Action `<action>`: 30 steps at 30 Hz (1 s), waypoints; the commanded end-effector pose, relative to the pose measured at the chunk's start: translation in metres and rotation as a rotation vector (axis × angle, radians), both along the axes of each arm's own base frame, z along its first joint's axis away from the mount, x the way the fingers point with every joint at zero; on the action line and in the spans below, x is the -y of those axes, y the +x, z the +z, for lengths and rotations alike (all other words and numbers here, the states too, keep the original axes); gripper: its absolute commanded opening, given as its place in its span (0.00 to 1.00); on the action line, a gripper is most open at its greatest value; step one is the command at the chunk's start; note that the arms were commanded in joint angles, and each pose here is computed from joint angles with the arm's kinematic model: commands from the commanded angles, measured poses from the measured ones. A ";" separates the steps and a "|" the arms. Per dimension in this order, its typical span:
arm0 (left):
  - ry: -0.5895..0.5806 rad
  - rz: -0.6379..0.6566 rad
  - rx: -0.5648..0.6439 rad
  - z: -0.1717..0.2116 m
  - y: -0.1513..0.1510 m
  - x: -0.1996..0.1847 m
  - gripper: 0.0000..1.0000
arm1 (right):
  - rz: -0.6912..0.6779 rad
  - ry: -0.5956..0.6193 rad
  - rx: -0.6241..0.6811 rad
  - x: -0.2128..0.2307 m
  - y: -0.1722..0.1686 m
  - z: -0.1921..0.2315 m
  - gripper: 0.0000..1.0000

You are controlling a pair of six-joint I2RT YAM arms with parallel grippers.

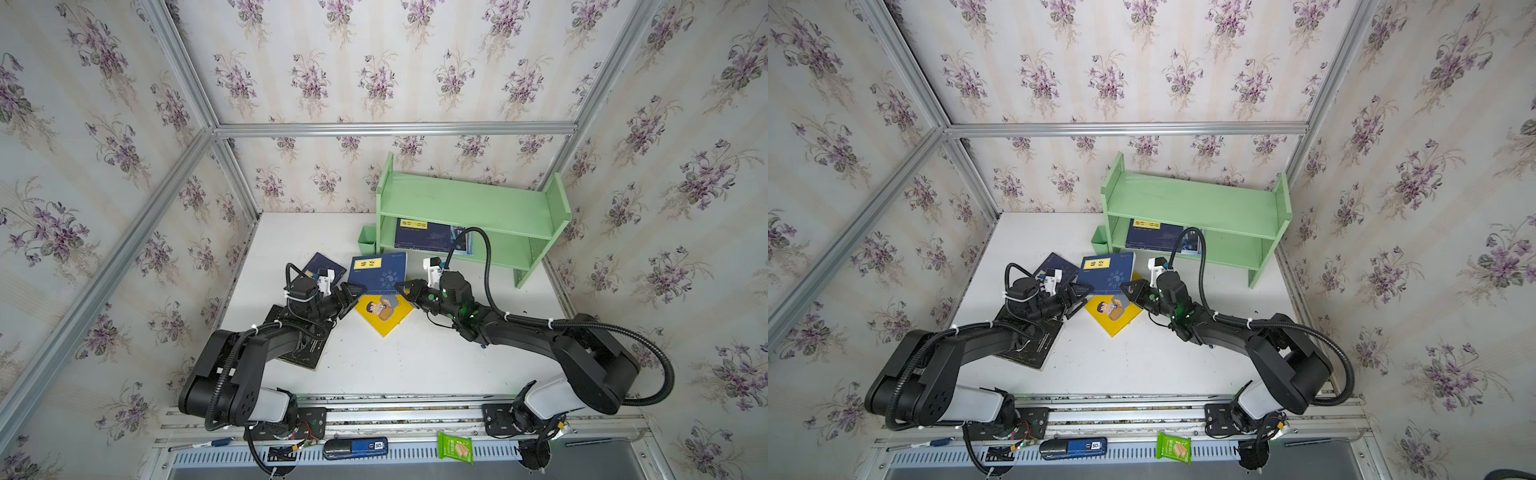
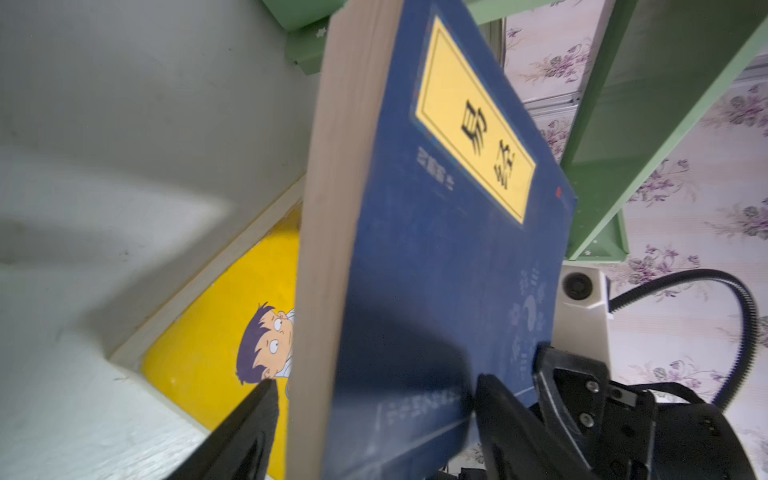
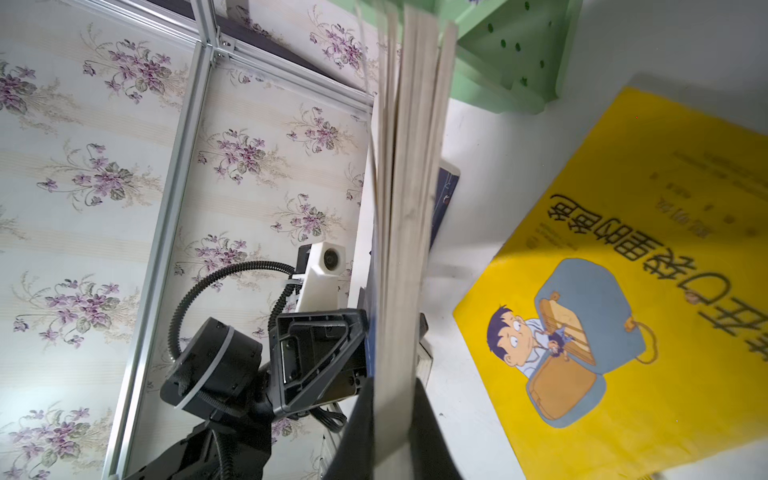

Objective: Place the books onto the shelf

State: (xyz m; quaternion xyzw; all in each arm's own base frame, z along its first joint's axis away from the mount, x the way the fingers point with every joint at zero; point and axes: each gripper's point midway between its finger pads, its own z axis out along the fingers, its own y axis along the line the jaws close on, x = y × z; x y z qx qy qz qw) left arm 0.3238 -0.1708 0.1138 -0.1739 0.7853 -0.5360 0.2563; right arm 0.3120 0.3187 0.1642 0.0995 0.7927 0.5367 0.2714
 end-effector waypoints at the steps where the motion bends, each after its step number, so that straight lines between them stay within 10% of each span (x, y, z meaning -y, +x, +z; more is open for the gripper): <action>1: -0.132 0.059 0.110 0.036 0.009 -0.003 0.67 | 0.025 0.131 0.083 -0.013 0.005 0.036 0.12; 13: -0.299 0.208 0.172 0.048 0.029 -0.037 0.16 | 0.051 0.145 -0.010 -0.032 0.003 0.008 0.21; 18: -0.306 0.329 0.186 0.042 0.048 -0.084 0.14 | 0.005 0.054 -0.045 -0.021 0.004 -0.010 0.46; 30: -0.268 0.554 0.057 -0.025 0.072 -0.176 0.20 | -0.111 -0.225 -0.080 0.024 -0.003 -0.031 0.52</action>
